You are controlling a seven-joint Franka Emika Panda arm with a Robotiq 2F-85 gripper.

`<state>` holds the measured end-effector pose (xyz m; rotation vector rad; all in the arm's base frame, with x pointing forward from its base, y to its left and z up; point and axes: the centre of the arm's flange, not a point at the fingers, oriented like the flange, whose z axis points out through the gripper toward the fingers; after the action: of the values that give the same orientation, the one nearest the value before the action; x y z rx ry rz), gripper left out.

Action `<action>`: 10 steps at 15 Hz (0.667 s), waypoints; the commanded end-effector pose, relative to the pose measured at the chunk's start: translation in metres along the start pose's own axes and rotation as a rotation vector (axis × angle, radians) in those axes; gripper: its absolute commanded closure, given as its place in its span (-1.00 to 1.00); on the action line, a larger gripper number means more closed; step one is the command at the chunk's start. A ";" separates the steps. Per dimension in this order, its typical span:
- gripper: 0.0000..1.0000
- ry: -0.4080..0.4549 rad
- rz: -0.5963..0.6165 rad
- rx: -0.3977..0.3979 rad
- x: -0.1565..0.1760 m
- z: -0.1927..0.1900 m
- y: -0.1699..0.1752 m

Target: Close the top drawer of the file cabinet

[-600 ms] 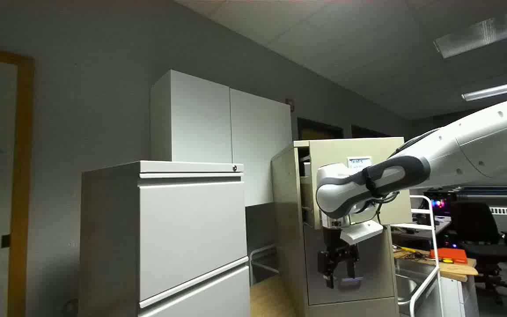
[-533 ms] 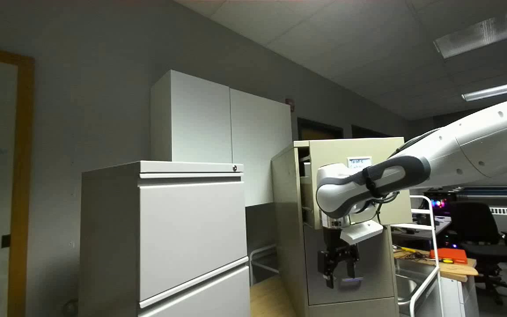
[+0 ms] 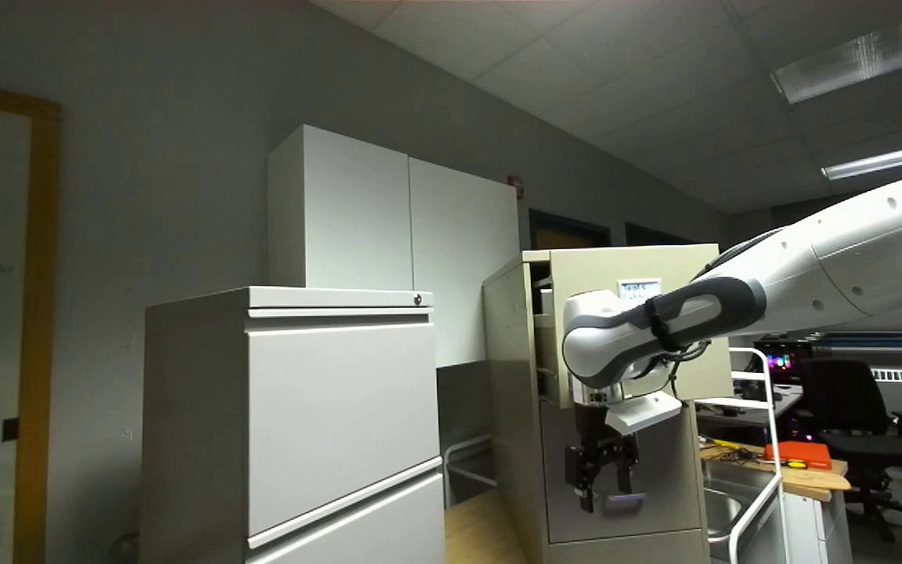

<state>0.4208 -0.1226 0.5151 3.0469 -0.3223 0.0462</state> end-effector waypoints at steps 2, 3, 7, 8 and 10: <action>-1.00 0.032 0.020 -0.024 0.001 -0.004 -0.002; -0.54 0.055 0.028 -0.034 0.001 -0.007 -0.004; -0.03 0.164 0.032 -0.083 -0.003 -0.023 -0.019; 0.12 0.187 0.031 -0.091 -0.004 -0.028 -0.023; 0.43 0.243 0.028 -0.112 -0.011 -0.039 -0.034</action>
<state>0.4310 -0.1032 0.5382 2.9444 -0.3278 0.2783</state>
